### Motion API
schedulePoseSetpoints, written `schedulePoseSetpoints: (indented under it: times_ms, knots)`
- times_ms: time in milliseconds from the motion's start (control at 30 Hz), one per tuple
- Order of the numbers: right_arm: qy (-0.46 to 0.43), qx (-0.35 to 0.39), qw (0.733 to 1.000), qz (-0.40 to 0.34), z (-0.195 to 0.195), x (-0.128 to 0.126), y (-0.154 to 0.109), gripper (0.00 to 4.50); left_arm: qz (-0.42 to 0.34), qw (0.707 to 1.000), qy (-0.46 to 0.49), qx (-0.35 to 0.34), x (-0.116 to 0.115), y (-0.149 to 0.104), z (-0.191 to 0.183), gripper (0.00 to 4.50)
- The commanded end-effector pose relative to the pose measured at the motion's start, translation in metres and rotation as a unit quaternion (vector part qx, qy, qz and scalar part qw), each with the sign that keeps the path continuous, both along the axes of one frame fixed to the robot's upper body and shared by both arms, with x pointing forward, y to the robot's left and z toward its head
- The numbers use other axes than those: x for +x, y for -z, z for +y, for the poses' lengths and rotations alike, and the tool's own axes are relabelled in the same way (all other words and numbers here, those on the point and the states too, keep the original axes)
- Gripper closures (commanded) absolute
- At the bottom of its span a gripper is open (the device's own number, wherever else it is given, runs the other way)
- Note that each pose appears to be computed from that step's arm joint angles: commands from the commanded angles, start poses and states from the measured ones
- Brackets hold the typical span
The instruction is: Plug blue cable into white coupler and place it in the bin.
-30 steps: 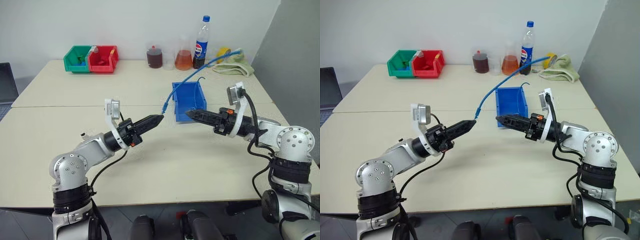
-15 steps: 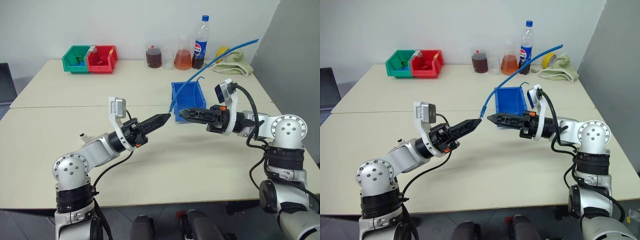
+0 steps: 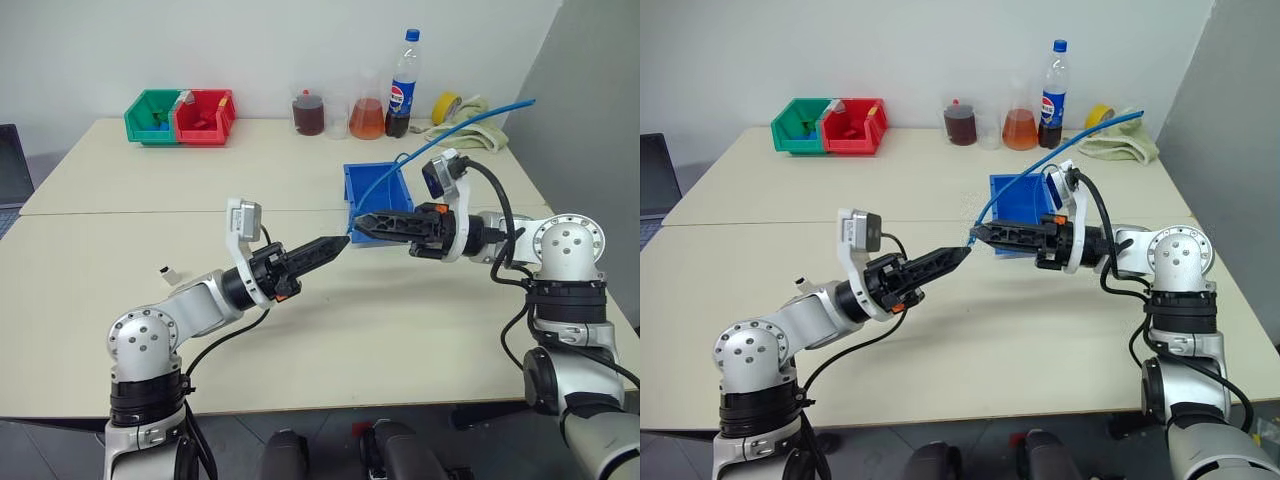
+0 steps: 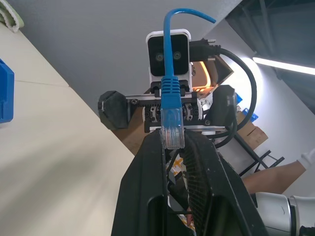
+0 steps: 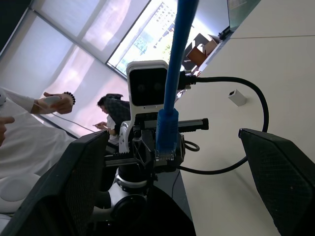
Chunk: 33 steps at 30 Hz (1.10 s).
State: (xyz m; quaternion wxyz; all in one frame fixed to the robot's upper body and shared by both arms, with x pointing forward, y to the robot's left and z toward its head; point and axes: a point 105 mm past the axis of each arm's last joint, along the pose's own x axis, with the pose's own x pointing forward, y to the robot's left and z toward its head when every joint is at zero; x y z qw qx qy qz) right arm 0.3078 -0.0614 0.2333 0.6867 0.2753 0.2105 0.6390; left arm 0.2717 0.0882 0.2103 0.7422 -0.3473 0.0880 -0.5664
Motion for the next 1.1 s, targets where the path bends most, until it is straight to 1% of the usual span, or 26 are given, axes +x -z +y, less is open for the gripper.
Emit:
schedulePoseSetpoints:
  times_ms: [33,100,200,900,933,967,1100]
  knots:
    - [-0.007,0.011,0.999,-0.031,-0.0001,0.0,-0.0153,0.48,-0.023,1.0,0.012,-0.006,-0.0068,-0.0093,-0.0008,4.26]
    - [-0.006,0.01,0.999,-0.03,-0.0003,0.0022,-0.0143,1.0,-0.024,1.0,0.013,-0.005,-0.0064,-0.0098,-0.0003,4.26]
    - [-0.007,0.007,1.0,-0.03,-0.0014,0.004,-0.0132,1.61,-0.025,1.0,0.015,-0.001,-0.0065,-0.0102,0.0002,4.26]
    - [-0.037,0.0,0.999,-0.031,-0.0013,0.0012,-0.0145,1.61,-0.025,0.999,0.027,0.007,-0.0098,-0.0066,-0.0012,4.26]
    - [-0.037,-0.001,0.999,-0.031,-0.0012,0.001,-0.0144,1.95,-0.025,0.999,0.027,0.009,-0.01,-0.0062,-0.0012,4.26]
    - [-0.037,-0.001,0.999,-0.032,-0.0009,0.0012,-0.0142,2.03,-0.025,0.999,0.027,0.009,-0.0098,-0.0057,-0.0012,4.26]
    - [-0.039,0.002,0.999,-0.03,0.0004,0.0013,-0.014,2.9,-0.025,0.999,0.027,0.009,-0.0102,-0.0048,-0.0014,4.26]
